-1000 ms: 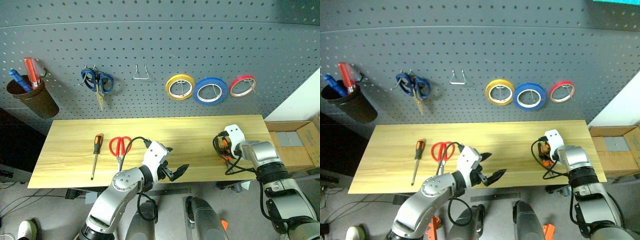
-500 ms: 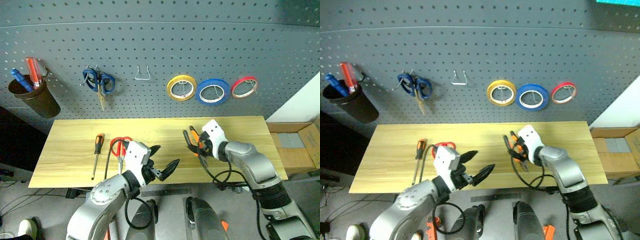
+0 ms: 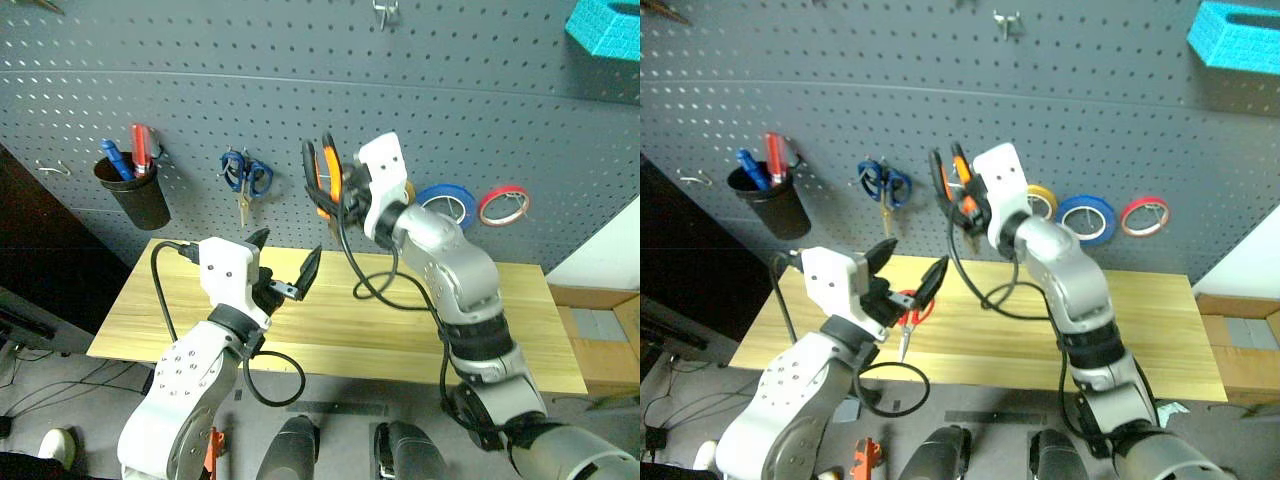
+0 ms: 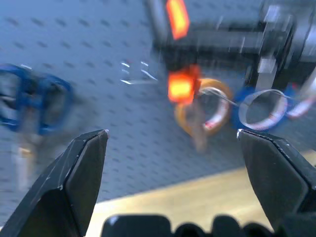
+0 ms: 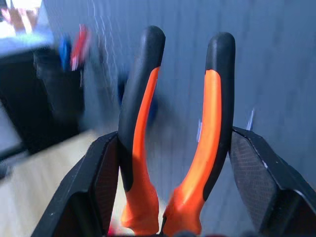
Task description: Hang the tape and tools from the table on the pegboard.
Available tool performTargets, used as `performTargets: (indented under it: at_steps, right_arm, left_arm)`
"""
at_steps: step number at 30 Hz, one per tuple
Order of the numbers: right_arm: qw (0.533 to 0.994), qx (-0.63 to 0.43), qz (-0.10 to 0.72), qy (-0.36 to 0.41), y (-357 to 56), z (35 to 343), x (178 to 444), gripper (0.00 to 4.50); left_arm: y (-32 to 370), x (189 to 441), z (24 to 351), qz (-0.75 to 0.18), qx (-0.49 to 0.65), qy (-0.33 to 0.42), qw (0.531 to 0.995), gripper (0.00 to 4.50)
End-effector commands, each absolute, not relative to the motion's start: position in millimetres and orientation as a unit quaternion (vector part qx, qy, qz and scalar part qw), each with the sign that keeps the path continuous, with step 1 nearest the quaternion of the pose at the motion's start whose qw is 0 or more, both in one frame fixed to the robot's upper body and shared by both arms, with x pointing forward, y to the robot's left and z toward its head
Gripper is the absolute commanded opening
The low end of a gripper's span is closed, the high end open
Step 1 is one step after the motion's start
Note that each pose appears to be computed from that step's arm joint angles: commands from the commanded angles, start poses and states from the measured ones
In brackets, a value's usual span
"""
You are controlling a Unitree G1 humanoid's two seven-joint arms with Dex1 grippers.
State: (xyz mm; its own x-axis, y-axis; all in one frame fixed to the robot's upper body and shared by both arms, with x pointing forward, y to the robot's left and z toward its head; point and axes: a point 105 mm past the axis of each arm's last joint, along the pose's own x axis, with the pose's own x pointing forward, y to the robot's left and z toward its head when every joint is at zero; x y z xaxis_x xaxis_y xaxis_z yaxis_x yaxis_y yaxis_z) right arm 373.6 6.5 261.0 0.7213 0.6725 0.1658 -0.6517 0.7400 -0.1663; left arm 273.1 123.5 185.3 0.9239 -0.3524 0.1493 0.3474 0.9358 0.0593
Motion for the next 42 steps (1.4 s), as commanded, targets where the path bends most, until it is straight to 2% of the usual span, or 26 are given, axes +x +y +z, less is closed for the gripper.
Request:
performTargets:
  at_steps: [1,9,16,20,33,42]
  right_arm:
    - [0.923,-0.037,0.338,-0.179,5.9,297.0,376.1,2.8]
    - [0.917,-0.024,0.314,-0.246,16.6,323.7,392.1,2.8]
    - [0.918,-0.027,0.29,-0.27,26.2,322.7,415.4,2.8]
    - [0.927,-0.026,0.266,-0.264,26.0,314.4,428.8,2.8]
    - [0.938,-0.014,0.22,-0.269,16.0,318.7,443.5,2.8]
    - [0.945,-0.004,0.202,-0.257,7.7,317.3,449.7,2.8]
  left_arm:
    - [128.1,277.4,192.9,-0.172,0.028,-0.11,0.978,4.5]
    - [136.2,301.2,197.2,-0.173,0.043,-0.133,0.975,4.5]
    - [139.8,335.5,197.7,-0.163,0.05,-0.125,0.977,4.5]
    - [144.1,346.3,189.9,-0.155,0.058,-0.105,0.981,4.5]
    - [145.2,358.0,202.9,-0.163,0.077,-0.097,0.979,4.5]
    - [146.7,350.6,198.5,-0.183,0.09,-0.067,0.977,4.5]
